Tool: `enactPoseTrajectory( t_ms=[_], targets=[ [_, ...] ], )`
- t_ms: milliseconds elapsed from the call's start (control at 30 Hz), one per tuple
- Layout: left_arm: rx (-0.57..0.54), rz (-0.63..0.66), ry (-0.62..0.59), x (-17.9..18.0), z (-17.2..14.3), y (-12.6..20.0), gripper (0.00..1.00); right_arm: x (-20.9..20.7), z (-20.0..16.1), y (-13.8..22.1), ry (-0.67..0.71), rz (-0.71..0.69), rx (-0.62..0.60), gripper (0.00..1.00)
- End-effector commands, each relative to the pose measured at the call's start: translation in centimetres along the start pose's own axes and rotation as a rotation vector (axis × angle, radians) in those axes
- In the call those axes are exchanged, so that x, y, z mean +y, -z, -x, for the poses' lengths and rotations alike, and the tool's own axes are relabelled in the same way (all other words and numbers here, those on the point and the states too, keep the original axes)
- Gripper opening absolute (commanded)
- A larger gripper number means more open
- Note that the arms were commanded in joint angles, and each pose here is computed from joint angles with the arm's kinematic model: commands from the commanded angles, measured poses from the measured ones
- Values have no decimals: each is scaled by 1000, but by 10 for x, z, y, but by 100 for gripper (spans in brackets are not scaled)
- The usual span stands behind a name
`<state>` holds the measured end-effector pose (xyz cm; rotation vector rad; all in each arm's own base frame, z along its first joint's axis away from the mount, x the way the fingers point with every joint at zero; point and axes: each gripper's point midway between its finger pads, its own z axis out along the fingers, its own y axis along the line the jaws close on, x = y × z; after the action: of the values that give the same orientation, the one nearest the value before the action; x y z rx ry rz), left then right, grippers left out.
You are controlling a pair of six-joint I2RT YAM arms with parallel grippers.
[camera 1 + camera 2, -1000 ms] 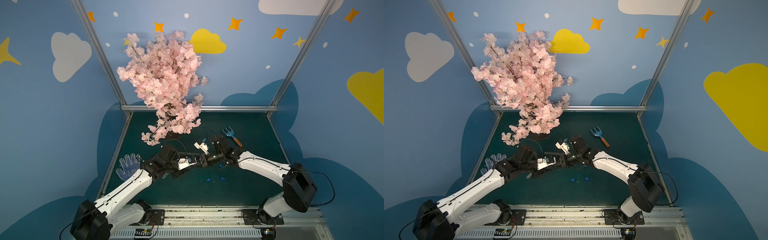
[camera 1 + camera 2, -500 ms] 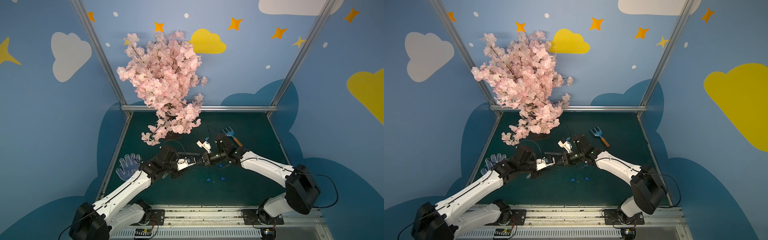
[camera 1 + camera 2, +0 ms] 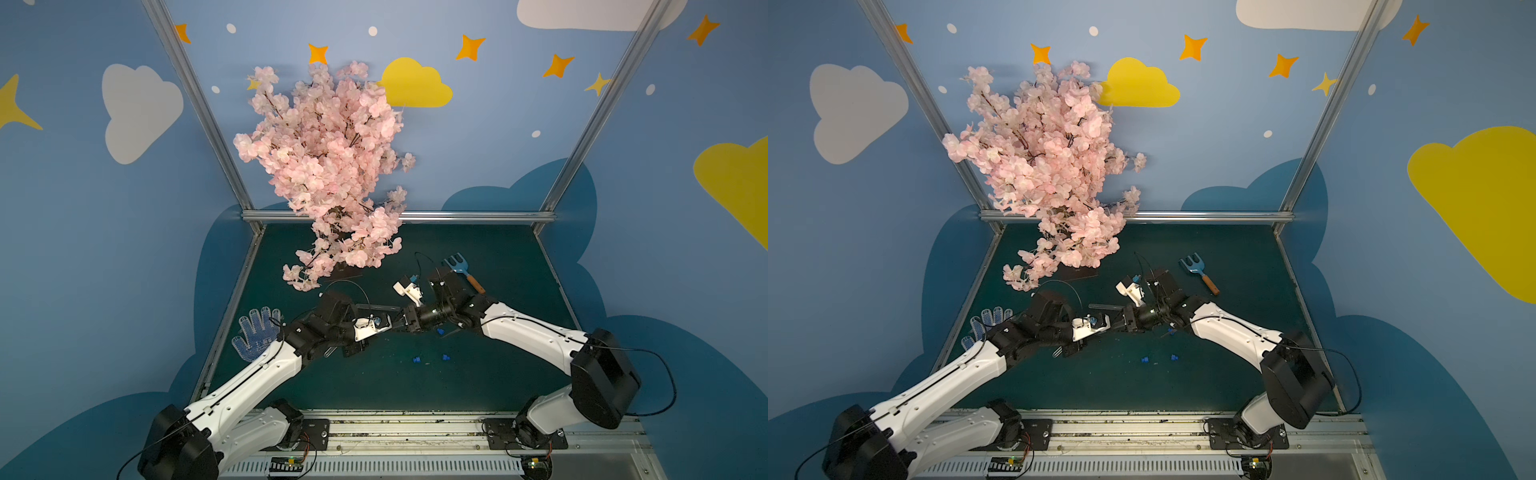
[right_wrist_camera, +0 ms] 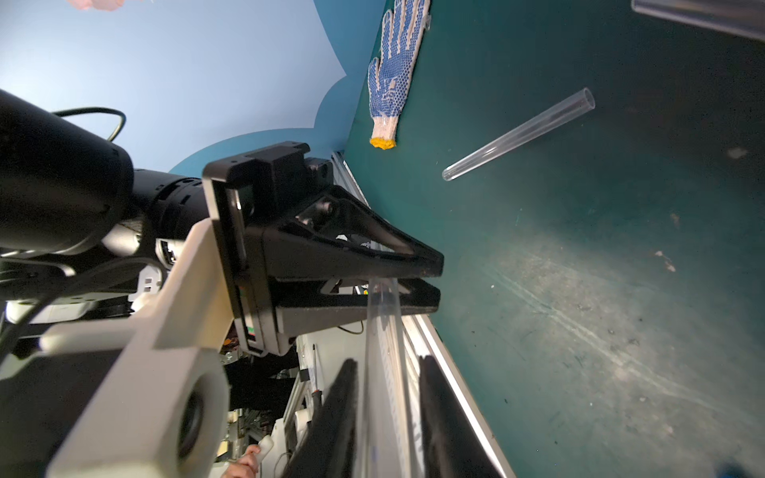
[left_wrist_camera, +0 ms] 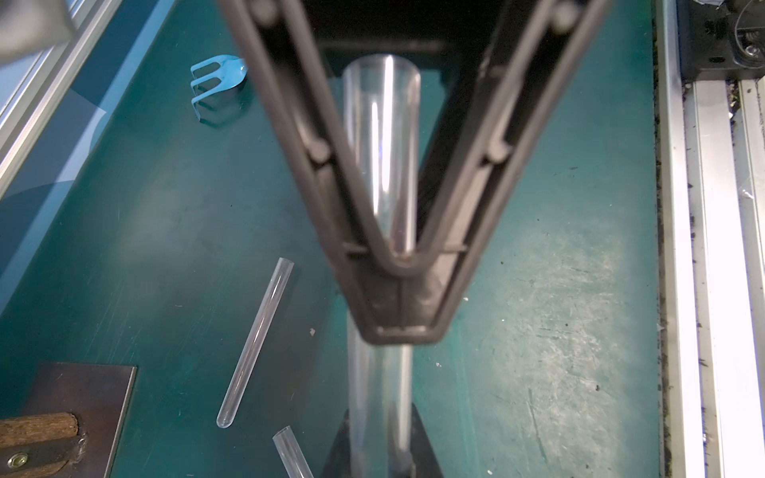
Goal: Insert stoppers into test tubes
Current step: Pick up the test tube at the center of the board, then pick up the stopper from the center of the board.
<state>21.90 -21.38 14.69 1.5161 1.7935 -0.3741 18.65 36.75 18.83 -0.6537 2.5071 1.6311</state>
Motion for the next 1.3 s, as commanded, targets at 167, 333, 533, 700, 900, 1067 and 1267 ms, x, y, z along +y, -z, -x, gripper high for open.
enactPoseTrajectory(
  t_ms=[167,333,533,700,900,1067,1267],
  targets=[
    [77,22,-9,2,-17,1,2,23,17,54,204,-50,-193,77],
    [248,95,117,18,-49,4,2,-27,3,103,439,-435,-278,72],
    [328,123,233,19,-74,10,2,-60,-38,122,995,-690,-74,65],
    [301,110,277,22,-73,9,2,-98,-80,99,1286,-615,176,59],
    [289,93,260,19,-75,5,2,-106,-82,63,1349,-451,243,55],
    [287,93,234,16,-78,5,2,-123,-90,41,1362,-369,340,54],
    [284,82,212,14,-80,3,2,-136,-77,29,1380,-385,371,50]
  ],
)
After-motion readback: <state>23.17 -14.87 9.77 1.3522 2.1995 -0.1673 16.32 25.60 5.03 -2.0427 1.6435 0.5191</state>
